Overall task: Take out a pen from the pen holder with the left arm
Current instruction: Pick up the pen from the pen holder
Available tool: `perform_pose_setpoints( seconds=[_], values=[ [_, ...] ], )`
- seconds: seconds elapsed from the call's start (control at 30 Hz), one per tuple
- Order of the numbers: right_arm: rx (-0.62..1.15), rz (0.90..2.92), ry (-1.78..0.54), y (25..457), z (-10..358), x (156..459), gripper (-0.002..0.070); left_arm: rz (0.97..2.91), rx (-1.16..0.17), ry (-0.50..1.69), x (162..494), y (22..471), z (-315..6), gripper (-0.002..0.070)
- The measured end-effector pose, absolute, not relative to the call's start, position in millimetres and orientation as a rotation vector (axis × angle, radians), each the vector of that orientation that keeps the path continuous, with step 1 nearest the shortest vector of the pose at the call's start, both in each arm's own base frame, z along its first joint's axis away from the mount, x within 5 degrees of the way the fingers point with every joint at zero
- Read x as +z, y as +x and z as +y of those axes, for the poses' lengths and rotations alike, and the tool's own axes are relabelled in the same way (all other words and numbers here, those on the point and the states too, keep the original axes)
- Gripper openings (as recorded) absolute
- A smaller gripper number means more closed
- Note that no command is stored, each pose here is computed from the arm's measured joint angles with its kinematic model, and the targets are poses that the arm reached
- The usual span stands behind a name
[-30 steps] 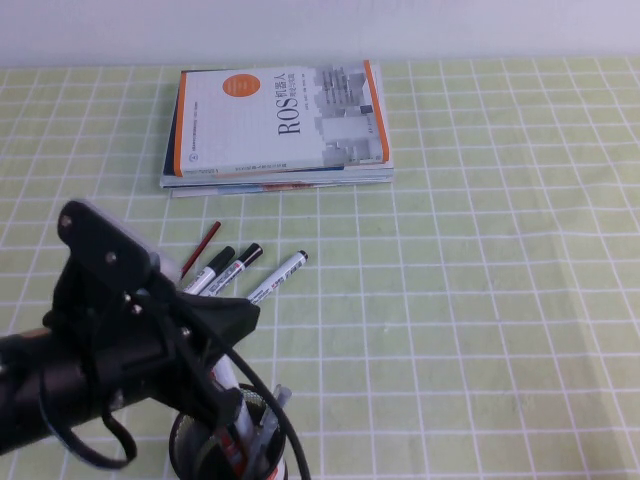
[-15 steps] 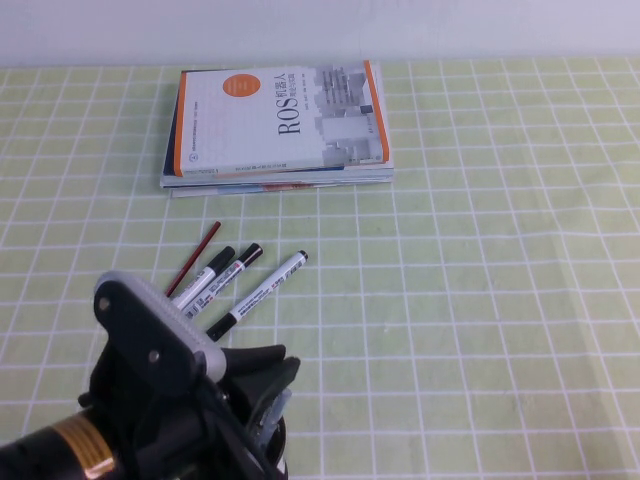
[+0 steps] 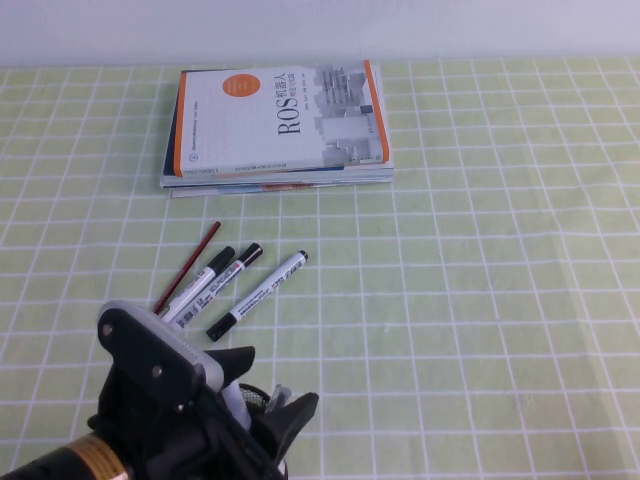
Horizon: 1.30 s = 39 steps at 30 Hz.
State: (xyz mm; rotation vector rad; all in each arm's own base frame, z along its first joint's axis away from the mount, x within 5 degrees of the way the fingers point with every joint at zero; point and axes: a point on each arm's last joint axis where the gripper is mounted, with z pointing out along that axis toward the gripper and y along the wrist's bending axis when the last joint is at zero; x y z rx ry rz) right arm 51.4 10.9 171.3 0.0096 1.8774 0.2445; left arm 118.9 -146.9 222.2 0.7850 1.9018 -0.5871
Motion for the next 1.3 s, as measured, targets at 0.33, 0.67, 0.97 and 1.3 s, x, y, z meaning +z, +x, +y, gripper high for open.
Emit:
perform_pose_setpoints(
  seconds=[0.33,0.67,0.97,1.3],
  values=[
    [0.244,1.877,0.010,51.4,10.9,171.3,-0.0013,1.841,-0.552,0.766,217.8,129.1,-154.6,0.0523],
    [0.244,1.877,0.010,51.4,10.9,171.3,-0.0013,1.847,-0.502,0.786,205.2,136.9,-161.3,0.0522],
    [0.244,1.877,0.010,51.4,10.9,171.3,-0.0012,1.861,-0.496,0.783,201.4,138.5,-162.6,0.0473],
    [0.244,1.877,0.010,51.4,10.9,171.3,-0.0013,1.861,-0.488,0.806,199.1,138.7,-163.8,0.0344]
  ],
)
